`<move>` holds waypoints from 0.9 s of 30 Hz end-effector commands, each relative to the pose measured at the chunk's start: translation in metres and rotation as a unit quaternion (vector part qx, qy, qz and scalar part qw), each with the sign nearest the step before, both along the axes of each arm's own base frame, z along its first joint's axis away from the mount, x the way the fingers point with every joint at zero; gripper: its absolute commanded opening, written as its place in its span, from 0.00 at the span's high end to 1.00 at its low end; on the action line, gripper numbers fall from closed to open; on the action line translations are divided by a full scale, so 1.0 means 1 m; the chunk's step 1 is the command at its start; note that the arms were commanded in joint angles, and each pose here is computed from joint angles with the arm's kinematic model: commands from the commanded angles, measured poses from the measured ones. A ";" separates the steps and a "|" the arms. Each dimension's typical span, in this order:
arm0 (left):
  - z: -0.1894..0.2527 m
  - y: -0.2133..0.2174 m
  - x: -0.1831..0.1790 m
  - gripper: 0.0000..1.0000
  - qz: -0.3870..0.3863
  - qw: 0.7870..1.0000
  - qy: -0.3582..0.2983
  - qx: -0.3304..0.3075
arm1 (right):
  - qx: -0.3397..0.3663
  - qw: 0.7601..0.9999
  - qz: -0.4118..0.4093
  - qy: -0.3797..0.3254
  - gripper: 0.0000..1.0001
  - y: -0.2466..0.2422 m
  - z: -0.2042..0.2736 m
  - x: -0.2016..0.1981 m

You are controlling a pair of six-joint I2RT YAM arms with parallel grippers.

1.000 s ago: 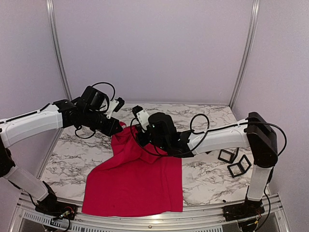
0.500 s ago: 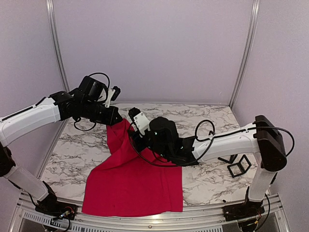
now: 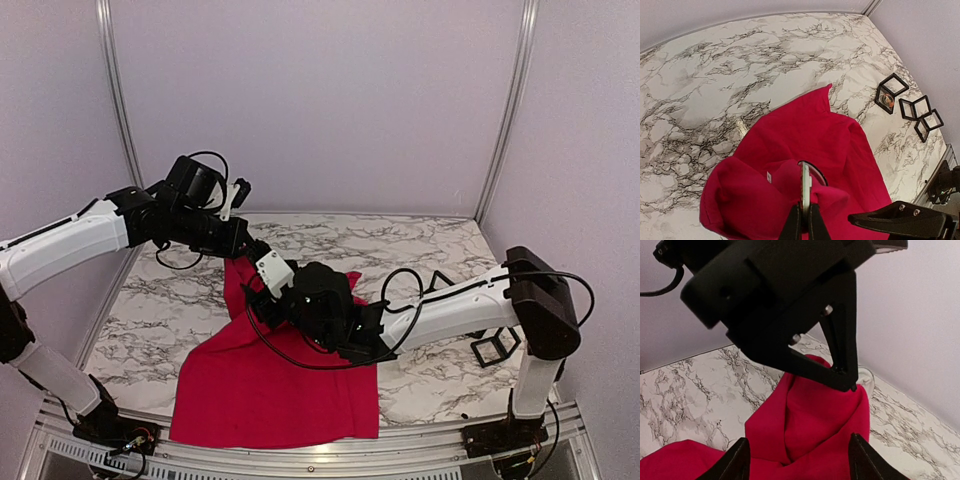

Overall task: Remove the brooch from the garment
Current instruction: Adjust the flattened clothing at the center of the board.

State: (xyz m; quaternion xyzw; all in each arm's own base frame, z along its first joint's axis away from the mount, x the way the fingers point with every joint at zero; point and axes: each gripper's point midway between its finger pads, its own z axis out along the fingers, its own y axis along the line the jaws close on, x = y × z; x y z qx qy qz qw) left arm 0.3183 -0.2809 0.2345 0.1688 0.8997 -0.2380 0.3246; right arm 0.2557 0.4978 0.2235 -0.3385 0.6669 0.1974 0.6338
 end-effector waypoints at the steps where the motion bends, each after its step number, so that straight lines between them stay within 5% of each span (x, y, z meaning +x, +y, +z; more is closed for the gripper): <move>1: 0.013 -0.006 0.000 1.00 0.003 1.000 0.005 -0.021 | 0.009 0.999 -0.041 -0.002 0.32 0.012 -0.011 0.018; 10: 0.017 -0.011 -0.001 1.00 0.007 0.999 0.013 -0.036 | 0.020 0.994 -0.106 -0.009 0.11 0.022 -0.033 0.041; 14: 0.018 -0.010 -0.001 1.00 0.012 0.999 0.015 -0.043 | 0.017 0.992 -0.124 -0.015 0.14 0.026 -0.039 0.048; 16: 0.019 -0.011 -0.002 1.00 0.013 0.999 0.014 -0.047 | 0.019 0.991 -0.129 -0.013 0.24 0.026 -0.041 0.053; 22: 0.016 -0.001 0.001 1.00 0.027 0.999 0.005 -0.025 | 0.022 0.993 -0.119 -0.009 0.79 0.019 -0.033 0.056; 27: 0.016 0.010 0.006 1.00 0.034 0.999 -0.014 0.010 | 0.021 0.997 -0.077 -0.005 1.00 0.011 -0.029 0.041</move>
